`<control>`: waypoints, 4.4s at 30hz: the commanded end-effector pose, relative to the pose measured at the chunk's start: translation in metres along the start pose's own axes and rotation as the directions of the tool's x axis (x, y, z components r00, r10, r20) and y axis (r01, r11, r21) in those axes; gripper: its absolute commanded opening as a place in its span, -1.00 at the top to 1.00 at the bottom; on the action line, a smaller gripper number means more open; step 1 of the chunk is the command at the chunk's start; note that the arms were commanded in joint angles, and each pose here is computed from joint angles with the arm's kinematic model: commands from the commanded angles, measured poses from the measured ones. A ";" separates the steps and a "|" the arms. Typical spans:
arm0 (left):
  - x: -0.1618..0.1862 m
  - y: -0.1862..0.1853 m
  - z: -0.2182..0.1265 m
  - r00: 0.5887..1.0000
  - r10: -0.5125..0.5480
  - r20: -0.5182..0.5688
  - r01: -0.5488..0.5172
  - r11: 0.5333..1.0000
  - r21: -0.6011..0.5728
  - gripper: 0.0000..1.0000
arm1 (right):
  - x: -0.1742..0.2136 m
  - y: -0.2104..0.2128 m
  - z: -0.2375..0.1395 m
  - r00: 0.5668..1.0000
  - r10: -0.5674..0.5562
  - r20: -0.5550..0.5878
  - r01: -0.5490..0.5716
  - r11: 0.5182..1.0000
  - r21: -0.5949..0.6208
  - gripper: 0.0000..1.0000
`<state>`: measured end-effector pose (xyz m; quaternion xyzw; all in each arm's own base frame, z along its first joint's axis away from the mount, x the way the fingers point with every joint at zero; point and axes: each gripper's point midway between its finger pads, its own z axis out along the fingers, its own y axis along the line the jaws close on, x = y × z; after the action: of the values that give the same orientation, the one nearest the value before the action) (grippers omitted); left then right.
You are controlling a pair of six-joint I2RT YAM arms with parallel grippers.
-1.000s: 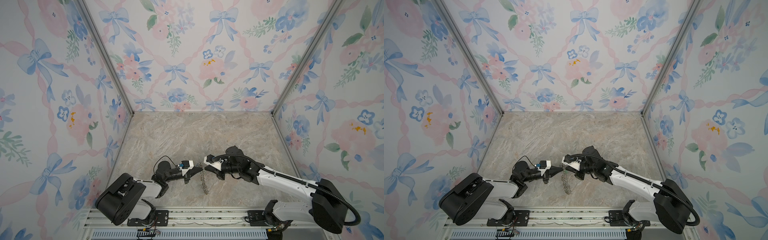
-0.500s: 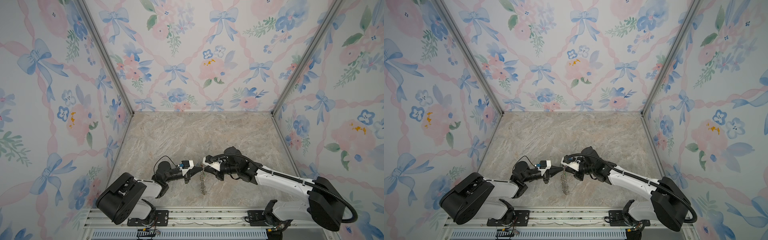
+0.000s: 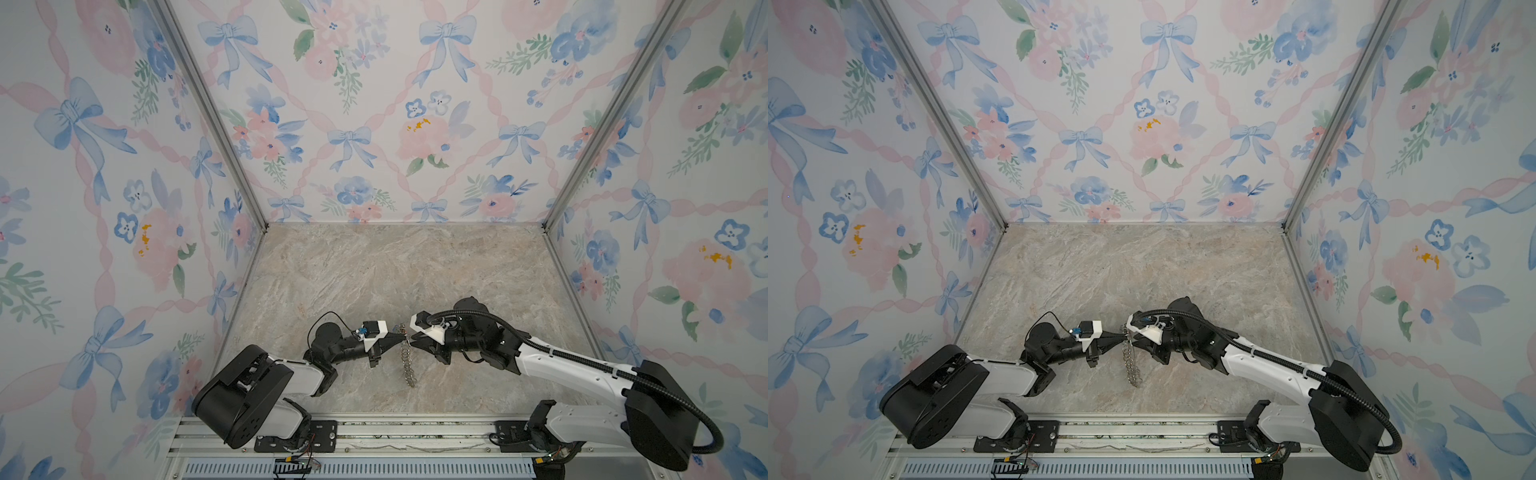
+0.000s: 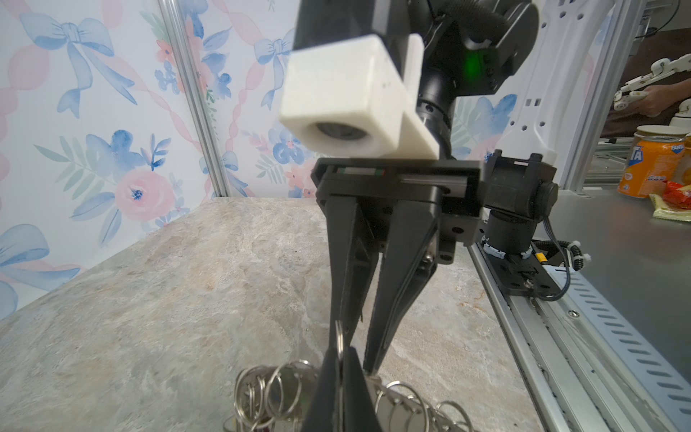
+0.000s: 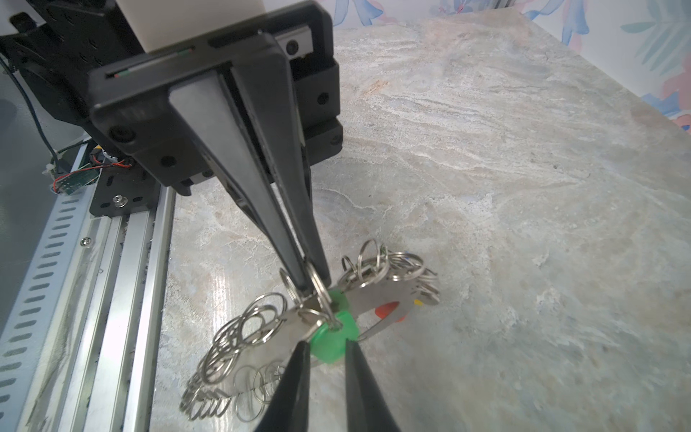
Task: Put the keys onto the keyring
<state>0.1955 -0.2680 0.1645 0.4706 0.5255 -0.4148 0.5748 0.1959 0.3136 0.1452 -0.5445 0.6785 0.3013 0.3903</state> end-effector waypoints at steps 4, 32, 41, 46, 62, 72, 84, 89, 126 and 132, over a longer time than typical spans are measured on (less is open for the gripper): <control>-0.005 -0.003 0.000 1.000 0.012 0.028 -0.012 1.000 0.009 1.00 | -0.010 0.004 0.003 0.999 0.000 0.048 0.001 1.000 -0.029 0.56; -0.007 -0.003 -0.002 0.999 0.022 0.034 -0.022 1.000 -0.002 1.00 | 0.001 0.010 0.015 1.000 -0.012 -0.011 0.011 1.000 -0.022 0.61; -0.008 0.000 -0.003 0.999 0.022 0.039 -0.021 1.000 -0.023 1.00 | 0.002 0.019 0.019 0.999 -0.045 -0.030 0.043 0.998 -0.045 0.75; -0.009 0.001 -0.003 0.999 0.020 0.049 -0.018 0.999 -0.035 1.00 | -0.002 0.022 0.022 0.998 -0.054 -0.022 0.053 0.997 -0.064 0.80; -0.013 0.006 -0.005 0.996 0.009 0.087 -0.003 0.998 -0.070 1.00 | 0.000 0.023 0.030 0.997 -0.060 -0.053 0.056 0.996 -0.072 0.80; -0.012 -0.006 -0.003 0.996 0.006 0.087 -0.006 1.000 0.007 1.00 | -0.002 -0.002 -0.001 0.999 -0.029 -0.014 0.029 0.999 0.030 0.51; -0.014 -0.014 -0.001 0.996 0.000 0.091 -0.006 0.998 0.070 1.00 | -0.026 0.012 -0.019 0.984 -0.048 0.170 0.060 0.996 -0.064 0.56; -0.014 -0.016 0.000 0.996 -0.002 0.091 -0.006 0.996 0.088 1.00 | -0.026 0.012 -0.014 0.984 -0.045 0.173 0.059 0.995 -0.078 0.60; 0.000 -0.003 -0.003 1.000 -0.011 -0.012 0.011 0.999 0.034 0.59 | -0.014 0.011 -0.010 0.960 -0.136 -0.246 0.143 0.990 0.009 1.00; 0.002 -0.004 0.001 1.000 -0.018 -0.020 0.019 0.999 0.046 0.60 | -0.023 0.011 -0.010 0.955 -0.151 -0.254 0.162 0.987 0.020 1.00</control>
<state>0.1884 -0.2663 0.1607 0.4766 0.5288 -0.4317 0.5540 0.1866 0.3183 0.1683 -0.6140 0.6818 0.1993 0.3440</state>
